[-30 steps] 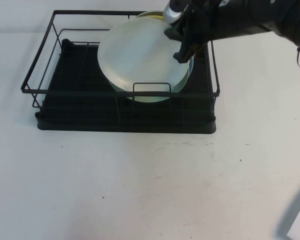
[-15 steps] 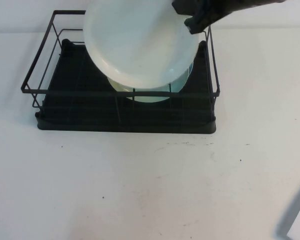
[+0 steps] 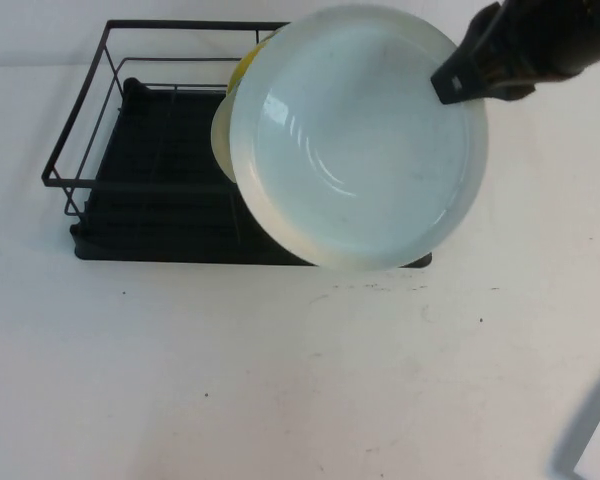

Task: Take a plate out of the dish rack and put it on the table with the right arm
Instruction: Place the plate from the table

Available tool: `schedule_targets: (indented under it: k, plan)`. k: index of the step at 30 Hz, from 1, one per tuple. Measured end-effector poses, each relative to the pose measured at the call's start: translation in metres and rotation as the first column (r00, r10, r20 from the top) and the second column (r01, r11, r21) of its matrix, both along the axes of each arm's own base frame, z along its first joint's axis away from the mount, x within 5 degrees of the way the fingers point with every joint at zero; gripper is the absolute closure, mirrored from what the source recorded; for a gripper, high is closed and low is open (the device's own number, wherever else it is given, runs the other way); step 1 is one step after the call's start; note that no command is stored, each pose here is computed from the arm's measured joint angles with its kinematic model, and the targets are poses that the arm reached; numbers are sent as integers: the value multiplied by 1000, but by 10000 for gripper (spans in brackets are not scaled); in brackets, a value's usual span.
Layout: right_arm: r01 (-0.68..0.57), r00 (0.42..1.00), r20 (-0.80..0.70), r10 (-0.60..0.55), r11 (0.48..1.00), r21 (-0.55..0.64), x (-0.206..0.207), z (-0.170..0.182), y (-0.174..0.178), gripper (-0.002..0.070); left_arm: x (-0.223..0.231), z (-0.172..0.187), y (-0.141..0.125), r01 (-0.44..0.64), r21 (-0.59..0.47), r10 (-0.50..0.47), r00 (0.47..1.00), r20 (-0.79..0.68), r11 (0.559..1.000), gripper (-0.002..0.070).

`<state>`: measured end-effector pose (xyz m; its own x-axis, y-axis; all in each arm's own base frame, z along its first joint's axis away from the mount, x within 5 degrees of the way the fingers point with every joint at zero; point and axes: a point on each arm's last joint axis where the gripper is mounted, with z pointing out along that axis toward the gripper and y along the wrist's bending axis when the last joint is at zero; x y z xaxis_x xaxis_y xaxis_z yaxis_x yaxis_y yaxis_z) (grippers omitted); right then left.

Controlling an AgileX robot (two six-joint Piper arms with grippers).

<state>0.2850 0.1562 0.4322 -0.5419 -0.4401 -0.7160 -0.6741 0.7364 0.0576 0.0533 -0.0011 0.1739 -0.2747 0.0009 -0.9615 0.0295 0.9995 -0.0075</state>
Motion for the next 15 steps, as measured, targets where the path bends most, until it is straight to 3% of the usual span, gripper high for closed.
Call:
schedule_targets:
  k: [4, 8, 15]
  plan:
    - [59, 997, -50, -58, 998, 34, -27, -6, -13, 635, 0, 0, 0, 0, 0, 0, 1000, 0, 1000, 679]
    - [139, 984, -123, -129, 988, 72, -53, -35, -24, 635, 0, 0, 0, 0, 0, 0, 1000, 0, 1000, 679]
    - [301, 916, -328, -231, 937, 179, -80, -112, -30, 635, 0, 0, 0, 0, 0, 0, 1000, 0, 1000, 679]
